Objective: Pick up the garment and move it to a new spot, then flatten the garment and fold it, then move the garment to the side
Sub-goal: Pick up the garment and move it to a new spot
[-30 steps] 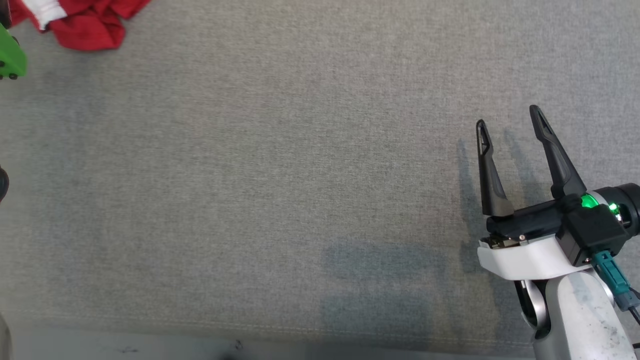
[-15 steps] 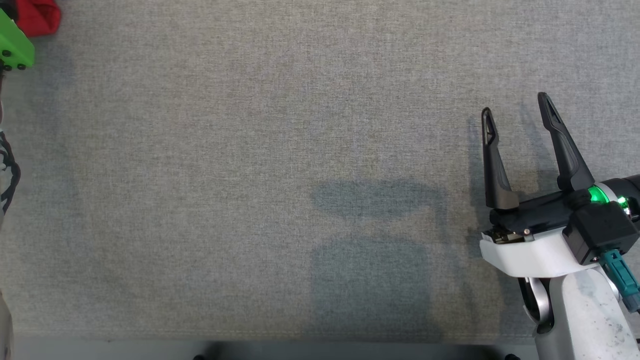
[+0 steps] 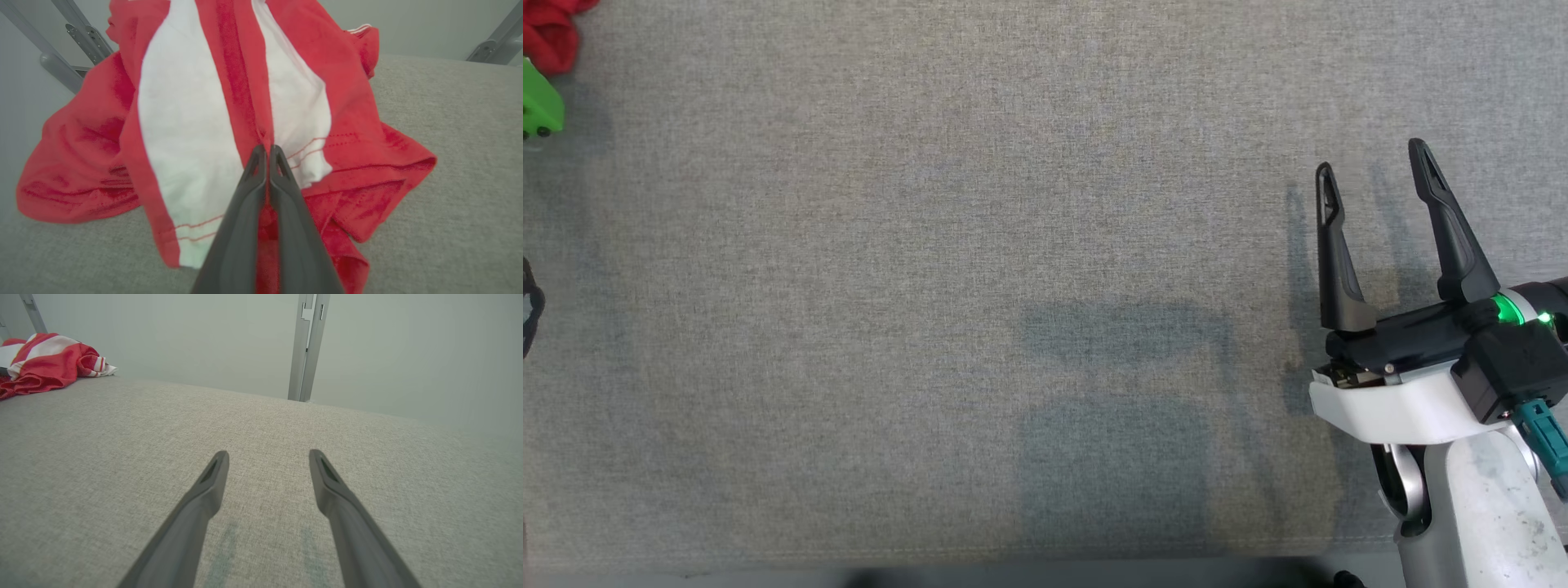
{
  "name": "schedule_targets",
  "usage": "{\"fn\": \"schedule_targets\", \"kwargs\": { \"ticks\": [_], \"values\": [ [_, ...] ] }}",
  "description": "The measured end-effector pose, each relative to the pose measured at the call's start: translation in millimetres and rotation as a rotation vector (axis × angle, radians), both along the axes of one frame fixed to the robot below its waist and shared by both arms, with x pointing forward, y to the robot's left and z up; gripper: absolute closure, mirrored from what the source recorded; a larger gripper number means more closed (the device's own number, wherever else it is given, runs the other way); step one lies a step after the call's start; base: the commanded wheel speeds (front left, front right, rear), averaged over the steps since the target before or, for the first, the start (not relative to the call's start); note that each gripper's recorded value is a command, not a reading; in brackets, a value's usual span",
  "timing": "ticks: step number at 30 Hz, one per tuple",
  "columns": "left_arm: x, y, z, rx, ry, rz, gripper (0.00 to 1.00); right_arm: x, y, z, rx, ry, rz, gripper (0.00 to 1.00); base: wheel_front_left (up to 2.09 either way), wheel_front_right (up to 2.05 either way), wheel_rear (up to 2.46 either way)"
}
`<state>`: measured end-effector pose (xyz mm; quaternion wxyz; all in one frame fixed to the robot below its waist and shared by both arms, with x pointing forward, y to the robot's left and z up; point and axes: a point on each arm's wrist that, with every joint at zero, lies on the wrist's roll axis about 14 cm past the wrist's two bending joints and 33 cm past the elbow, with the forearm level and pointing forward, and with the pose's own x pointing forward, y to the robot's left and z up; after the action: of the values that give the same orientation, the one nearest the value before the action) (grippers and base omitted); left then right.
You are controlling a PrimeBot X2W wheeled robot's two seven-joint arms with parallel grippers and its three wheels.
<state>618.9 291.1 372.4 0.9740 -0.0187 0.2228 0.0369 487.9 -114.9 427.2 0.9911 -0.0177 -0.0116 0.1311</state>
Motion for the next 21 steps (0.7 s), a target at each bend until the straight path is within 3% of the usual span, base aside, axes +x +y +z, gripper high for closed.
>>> {"fn": "schedule_targets", "kwargs": {
  "ticks": [9,21],
  "values": [
    [1.9,17.8,53.3,0.066,-0.134,0.006,1.0,-4.3,0.1,23.7,0.022,-0.04,-0.002,0.0,0.0,0.0,0.0],
    [-6.7,17.8,180.0,0.198,-0.351,-0.068,1.0,-28.0,1.5,81.0,0.083,-0.133,0.002,0.0,0.0,0.0,0.0]
  ]
}}
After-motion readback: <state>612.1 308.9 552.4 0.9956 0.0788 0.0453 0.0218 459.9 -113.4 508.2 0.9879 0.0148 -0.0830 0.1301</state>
